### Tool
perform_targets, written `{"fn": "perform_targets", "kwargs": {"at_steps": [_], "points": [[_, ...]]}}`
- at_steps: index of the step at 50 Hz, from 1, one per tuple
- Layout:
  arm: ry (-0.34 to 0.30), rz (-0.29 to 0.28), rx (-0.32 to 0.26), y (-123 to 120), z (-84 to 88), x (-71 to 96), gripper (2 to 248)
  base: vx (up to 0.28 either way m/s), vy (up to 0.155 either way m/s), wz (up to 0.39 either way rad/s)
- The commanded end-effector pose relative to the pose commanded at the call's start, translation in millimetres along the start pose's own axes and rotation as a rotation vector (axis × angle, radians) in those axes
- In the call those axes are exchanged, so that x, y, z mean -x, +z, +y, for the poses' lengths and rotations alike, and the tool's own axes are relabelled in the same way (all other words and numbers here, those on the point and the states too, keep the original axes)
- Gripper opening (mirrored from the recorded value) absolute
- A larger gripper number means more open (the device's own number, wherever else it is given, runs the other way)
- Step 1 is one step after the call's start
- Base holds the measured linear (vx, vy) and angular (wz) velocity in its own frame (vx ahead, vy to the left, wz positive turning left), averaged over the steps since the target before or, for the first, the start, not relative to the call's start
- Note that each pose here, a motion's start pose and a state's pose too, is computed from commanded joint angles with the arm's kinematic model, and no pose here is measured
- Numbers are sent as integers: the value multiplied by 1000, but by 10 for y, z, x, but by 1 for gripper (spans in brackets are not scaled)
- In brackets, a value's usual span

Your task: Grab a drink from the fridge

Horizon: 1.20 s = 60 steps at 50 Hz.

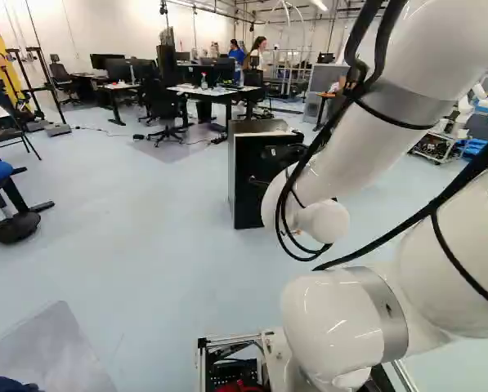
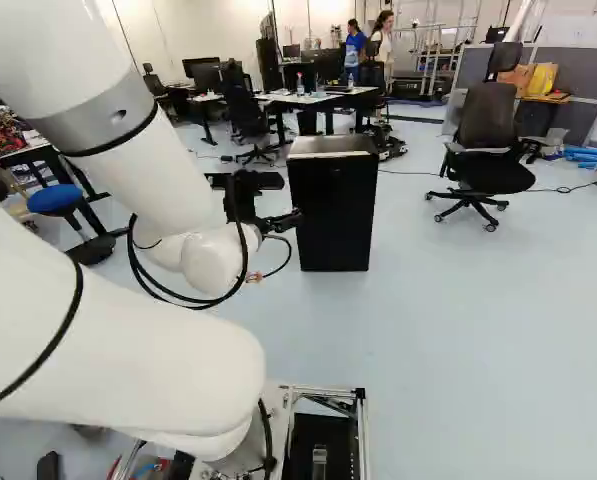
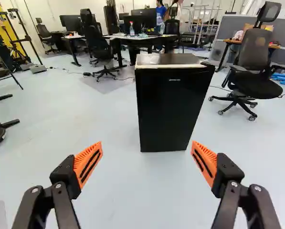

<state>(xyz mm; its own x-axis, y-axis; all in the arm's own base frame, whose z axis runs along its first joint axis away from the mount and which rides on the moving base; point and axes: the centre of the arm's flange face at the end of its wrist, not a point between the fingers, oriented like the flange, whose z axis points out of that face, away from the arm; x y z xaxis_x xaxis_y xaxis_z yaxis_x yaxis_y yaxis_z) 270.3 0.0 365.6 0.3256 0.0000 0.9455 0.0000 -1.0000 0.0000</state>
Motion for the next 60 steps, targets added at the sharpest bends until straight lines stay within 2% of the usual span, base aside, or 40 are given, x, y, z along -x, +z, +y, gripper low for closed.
{"fn": "perform_targets", "kwargs": {"at_steps": [25, 60], "points": [[0, 0, 0, 0, 0, 0, 247, 81, 10, 1], [0, 0, 0, 0, 0, 0, 247, 140, 5, -9]]}}
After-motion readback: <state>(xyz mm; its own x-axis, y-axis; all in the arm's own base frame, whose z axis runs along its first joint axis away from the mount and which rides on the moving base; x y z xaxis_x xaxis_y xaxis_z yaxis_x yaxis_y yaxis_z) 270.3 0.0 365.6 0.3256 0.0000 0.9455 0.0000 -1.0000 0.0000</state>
